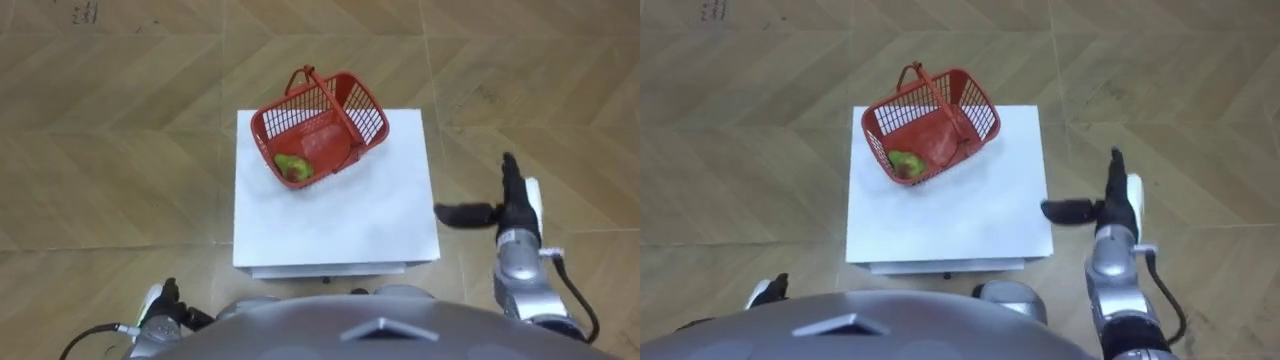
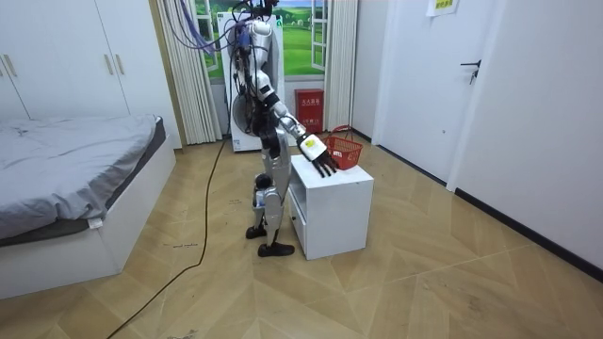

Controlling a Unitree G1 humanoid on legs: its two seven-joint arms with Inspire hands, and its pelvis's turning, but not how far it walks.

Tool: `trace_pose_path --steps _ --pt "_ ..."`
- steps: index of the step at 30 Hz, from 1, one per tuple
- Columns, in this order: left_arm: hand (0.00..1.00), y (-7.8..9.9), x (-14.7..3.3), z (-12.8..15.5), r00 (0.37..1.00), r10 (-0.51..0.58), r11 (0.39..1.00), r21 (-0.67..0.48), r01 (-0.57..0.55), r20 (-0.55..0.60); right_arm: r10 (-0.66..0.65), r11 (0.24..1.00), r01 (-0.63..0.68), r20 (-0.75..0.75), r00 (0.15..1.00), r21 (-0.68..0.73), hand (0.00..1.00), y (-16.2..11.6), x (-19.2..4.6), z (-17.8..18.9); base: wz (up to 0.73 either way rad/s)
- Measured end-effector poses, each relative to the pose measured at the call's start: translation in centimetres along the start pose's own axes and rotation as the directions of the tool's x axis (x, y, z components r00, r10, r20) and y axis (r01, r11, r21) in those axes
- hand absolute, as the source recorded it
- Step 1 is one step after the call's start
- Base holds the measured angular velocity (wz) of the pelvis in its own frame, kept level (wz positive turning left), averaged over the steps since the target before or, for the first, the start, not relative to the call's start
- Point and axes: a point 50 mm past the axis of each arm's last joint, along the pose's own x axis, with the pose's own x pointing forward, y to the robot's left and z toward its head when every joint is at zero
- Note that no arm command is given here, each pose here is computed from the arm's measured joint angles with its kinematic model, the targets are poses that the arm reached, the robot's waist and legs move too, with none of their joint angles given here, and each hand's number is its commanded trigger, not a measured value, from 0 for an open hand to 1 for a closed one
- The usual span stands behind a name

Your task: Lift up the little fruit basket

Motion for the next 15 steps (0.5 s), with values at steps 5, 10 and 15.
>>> trace_pose_path --steps 5,10,15 --pt "0.00 0.0 -0.1 -1.1 0.999 0.002 1.000 -0.003 -0.002 -0.052 0.046 0.998 -0.059 -0.277 0.960 -0.037 0.00 0.2 -1.3 -6.0 0.00" --pt "0.00 0.0 -0.1 -1.5 0.996 -0.020 1.000 0.016 0.022 -0.087 0.112 0.983 -0.164 -0.430 0.896 -0.087 0.00 0.6 -2.4 -8.7 0.01" --pt "0.00 0.1 -0.1 -1.7 0.994 -0.042 0.999 0.005 0.043 -0.106 0.154 0.964 -0.245 -0.529 0.834 -0.105 0.00 0.8 -3.1 -10.0 0.02"
